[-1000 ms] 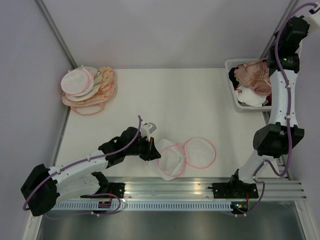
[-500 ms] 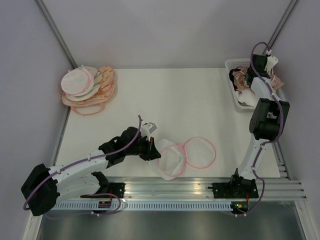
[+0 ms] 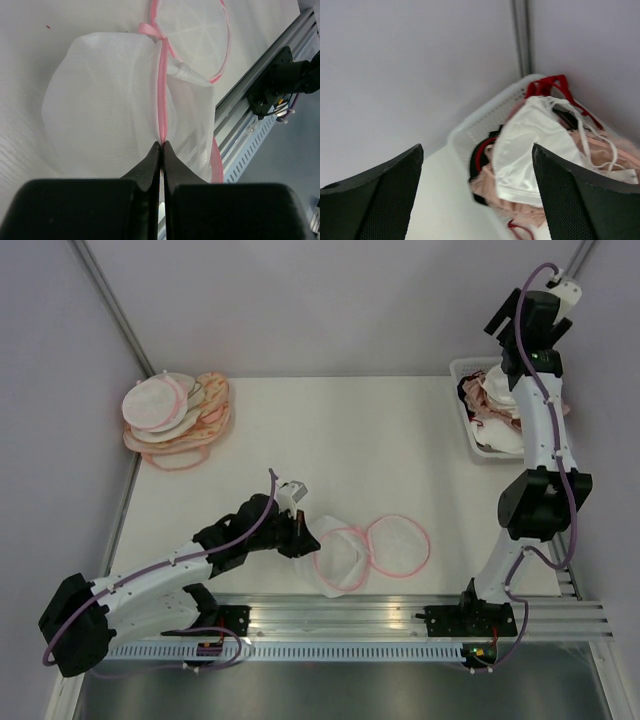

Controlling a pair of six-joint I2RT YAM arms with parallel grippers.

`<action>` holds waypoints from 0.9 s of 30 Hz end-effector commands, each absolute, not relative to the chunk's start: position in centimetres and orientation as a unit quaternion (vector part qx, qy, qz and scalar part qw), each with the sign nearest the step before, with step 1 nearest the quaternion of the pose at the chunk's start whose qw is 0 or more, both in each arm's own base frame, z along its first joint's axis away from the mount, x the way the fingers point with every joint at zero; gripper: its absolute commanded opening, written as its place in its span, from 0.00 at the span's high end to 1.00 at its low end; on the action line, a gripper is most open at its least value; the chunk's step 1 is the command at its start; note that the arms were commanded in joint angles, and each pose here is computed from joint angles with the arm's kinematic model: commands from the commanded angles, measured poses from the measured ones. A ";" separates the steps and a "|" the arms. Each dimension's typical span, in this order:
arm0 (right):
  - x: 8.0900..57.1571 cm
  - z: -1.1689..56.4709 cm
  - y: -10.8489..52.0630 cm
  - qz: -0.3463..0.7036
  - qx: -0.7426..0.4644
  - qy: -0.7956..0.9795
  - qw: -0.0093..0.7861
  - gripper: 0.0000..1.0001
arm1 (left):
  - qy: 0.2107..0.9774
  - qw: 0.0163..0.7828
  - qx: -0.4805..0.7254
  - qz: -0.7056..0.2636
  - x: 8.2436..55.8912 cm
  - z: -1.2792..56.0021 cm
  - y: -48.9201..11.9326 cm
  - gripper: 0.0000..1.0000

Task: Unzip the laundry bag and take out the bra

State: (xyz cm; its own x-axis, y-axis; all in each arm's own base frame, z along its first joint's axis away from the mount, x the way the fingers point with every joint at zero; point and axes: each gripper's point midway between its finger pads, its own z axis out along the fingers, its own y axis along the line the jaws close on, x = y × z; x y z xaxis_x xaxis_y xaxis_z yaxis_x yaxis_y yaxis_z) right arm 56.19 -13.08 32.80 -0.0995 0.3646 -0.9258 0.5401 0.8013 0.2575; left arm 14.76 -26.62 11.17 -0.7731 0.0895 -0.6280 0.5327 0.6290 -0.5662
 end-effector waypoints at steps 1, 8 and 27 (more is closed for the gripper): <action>52.9 36.5 -6.5 -0.057 0.250 0.769 0.585 0.06 | 0.853 0.315 0.138 -0.394 15.9 12.4 -26.6 0.98; 43.5 28.5 6.4 -0.028 0.166 0.827 0.536 0.06 | 0.843 0.415 -0.003 -0.342 19.5 12.7 -22.6 0.98; 22.6 7.1 15.4 0.041 0.054 0.917 0.393 0.20 | 0.803 0.463 -0.168 -0.336 20.9 9.3 -18.1 0.98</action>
